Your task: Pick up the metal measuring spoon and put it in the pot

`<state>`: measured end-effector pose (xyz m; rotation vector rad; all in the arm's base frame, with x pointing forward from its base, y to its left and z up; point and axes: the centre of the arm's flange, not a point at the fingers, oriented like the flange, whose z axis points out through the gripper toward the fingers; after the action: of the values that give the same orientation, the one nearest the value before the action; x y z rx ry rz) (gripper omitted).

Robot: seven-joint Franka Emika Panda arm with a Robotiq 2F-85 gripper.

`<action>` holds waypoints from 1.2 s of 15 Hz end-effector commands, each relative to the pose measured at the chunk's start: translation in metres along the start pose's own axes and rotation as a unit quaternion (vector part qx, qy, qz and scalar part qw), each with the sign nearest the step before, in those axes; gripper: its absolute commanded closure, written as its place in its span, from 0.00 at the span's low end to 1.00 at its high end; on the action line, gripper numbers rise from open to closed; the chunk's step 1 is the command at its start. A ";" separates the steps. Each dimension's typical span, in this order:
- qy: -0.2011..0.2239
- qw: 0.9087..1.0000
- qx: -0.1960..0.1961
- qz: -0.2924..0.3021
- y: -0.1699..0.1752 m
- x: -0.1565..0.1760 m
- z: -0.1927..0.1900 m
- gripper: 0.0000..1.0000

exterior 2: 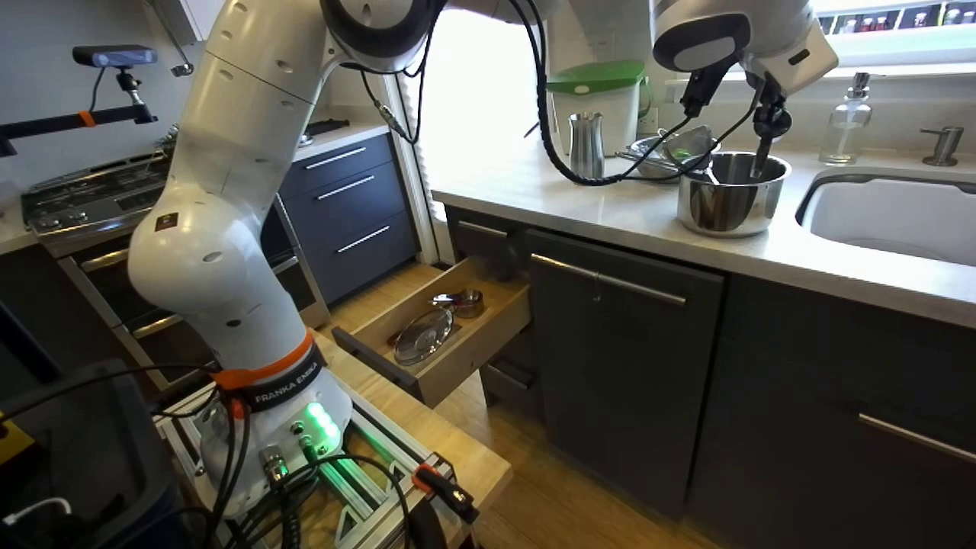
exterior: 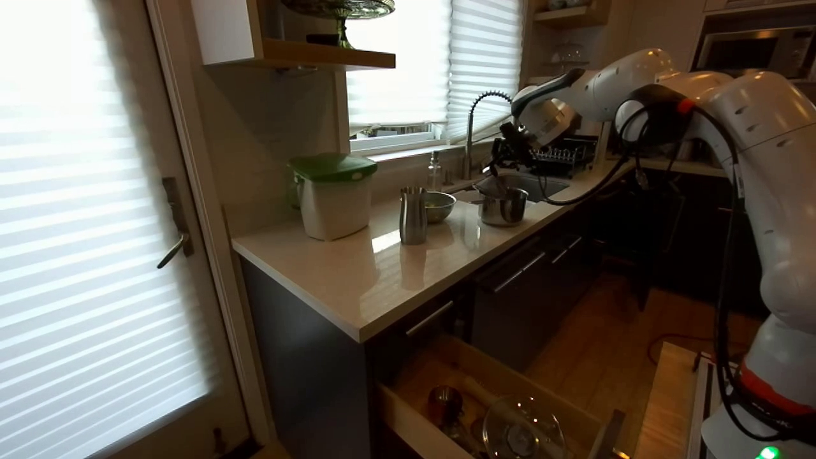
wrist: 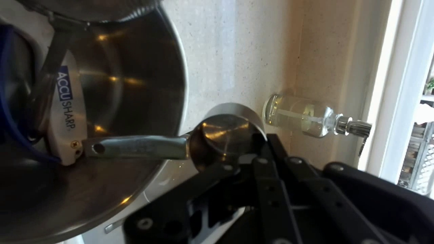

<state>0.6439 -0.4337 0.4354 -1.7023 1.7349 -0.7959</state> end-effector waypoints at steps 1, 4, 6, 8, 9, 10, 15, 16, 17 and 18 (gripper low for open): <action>0.018 0.999 -0.031 0.004 0.020 -0.015 -0.003 0.99; 0.029 0.998 -0.058 -0.015 0.041 -0.031 0.004 0.99; 0.038 0.997 -0.068 -0.025 0.047 -0.040 0.008 0.99; 0.029 0.996 -0.084 -0.032 0.053 -0.048 0.014 0.84; 0.024 0.995 -0.090 -0.034 0.056 -0.052 0.017 0.71; 0.020 0.994 -0.097 -0.037 0.056 -0.055 0.018 0.65; 0.052 0.995 -0.050 -0.063 0.019 -0.060 -0.040 0.27; 0.064 0.995 -0.026 -0.068 0.005 -0.058 -0.066 0.19; 0.065 0.995 -0.006 -0.073 -0.007 -0.058 -0.085 0.12; 0.040 0.995 0.012 -0.095 -0.017 -0.064 -0.107 0.05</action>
<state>0.6196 -0.3868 0.4620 -1.8544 1.7573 -0.9453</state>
